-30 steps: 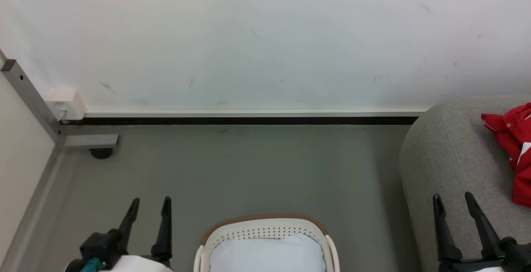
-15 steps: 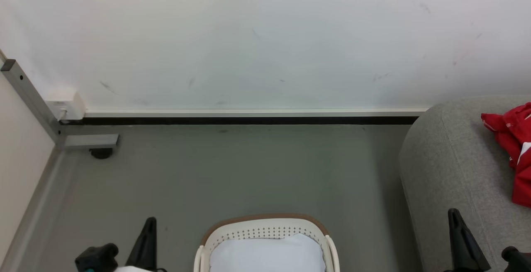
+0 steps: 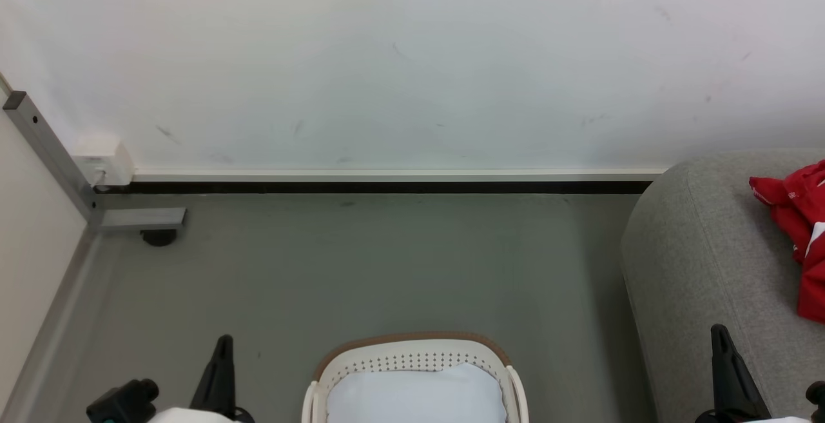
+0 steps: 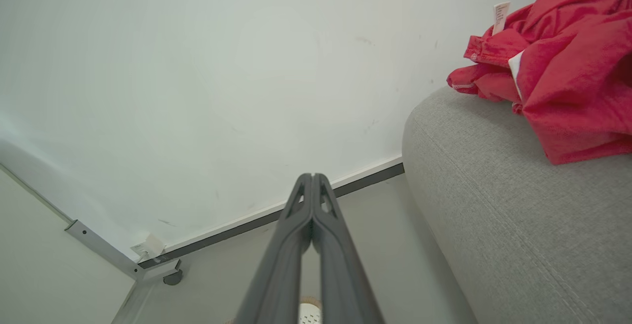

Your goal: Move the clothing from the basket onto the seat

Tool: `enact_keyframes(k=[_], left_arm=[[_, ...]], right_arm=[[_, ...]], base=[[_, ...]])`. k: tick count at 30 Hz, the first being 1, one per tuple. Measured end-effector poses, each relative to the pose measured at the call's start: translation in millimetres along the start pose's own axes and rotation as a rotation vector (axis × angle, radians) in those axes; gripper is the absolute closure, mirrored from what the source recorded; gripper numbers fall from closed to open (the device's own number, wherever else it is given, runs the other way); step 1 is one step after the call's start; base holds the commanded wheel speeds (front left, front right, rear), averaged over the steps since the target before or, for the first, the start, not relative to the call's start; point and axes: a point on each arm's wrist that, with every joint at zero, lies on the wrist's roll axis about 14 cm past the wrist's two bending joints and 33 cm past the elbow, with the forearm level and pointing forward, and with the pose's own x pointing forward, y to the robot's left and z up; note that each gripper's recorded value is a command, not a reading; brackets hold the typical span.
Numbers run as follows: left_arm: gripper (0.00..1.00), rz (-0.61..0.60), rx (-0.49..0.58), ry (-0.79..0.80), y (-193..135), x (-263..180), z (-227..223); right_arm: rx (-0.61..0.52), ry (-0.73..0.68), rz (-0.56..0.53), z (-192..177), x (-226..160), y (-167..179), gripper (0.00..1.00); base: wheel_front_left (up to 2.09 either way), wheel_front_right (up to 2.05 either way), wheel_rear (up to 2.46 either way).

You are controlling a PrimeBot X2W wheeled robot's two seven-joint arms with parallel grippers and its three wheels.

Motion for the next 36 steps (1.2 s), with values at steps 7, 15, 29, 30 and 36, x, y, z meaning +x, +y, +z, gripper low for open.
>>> enact_keyframes(k=[7, 15, 29, 30, 36], left_arm=[[1.00, 0.016, -0.109, -0.004, 2.6, 0.8, 3.4], [1.00, 0.032, -0.224, -0.004, 5.7, 1.4, 5.6], [1.00, 0.042, -0.405, -0.006, 8.0, 2.6, 9.7], [1.00, 0.042, -0.420, -0.006, 7.9, 2.9, 10.1], [1.00, 0.040, -0.491, -0.006, 7.8, 3.6, 12.0]], right_arm=[[0.103, -0.001, -0.014, 2.6, 3.9, -1.3, 1.00], [0.207, 0.010, -0.033, 1.4, 4.8, -4.7, 1.00], [0.378, 0.012, -0.046, 4.2, 9.6, -6.5, 1.00], [0.386, 0.011, -0.047, 4.2, 9.7, -6.6, 1.00], [0.451, 0.011, -0.046, 6.0, 12.2, -5.9, 1.00]], base=[[0.00, 0.00, 0.00], [0.00, 0.00, 0.00], [0.00, 0.00, 0.00], [0.00, 0.00, 0.00], [0.00, 0.00, 0.00]])
